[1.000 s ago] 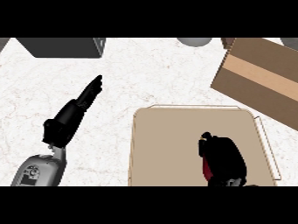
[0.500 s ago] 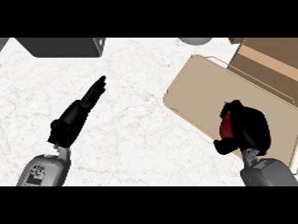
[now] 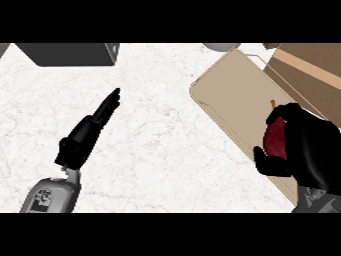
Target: Pick the pear from the tray and place it in the cardboard box
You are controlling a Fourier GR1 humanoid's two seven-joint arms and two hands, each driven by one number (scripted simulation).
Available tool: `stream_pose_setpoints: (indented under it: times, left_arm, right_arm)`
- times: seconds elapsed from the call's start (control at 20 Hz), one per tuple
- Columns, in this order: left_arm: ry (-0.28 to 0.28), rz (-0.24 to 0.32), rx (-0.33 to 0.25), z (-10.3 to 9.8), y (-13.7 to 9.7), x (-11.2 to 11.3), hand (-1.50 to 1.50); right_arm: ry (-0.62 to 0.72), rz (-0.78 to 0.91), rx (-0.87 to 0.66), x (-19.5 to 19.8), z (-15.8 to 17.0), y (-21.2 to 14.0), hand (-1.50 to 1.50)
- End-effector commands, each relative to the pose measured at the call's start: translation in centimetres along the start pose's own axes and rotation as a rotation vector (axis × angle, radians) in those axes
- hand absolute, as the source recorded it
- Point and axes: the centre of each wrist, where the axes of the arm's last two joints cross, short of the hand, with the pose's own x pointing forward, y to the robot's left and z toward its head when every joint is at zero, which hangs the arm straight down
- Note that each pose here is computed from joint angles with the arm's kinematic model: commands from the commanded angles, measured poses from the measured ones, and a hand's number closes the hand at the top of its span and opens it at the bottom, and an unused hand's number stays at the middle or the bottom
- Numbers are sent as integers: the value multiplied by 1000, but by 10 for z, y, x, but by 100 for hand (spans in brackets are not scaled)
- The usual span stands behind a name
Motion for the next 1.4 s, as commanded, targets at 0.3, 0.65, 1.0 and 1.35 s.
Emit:
stream_pose_setpoints:
  times: [0.3, 0.65, 1.0, 1.35]
  left_arm:
    - [1, 21, 1, -3, 7, -3, 0]
    - [-13, 1, -6, 0, -9, -4, 0]
    - [-23, -15, 17, -2, -11, -4, 0]
    - [-22, -1, -12, -4, -5, 5, 0]
  right_arm:
    - [20, -161, -227, 20, 49, -102, 150]
    - [116, -206, -269, 3, 15, -127, 150]
    - [180, -223, -294, -10, -35, -141, 150]
    - [201, -265, -288, -35, -84, -139, 150]
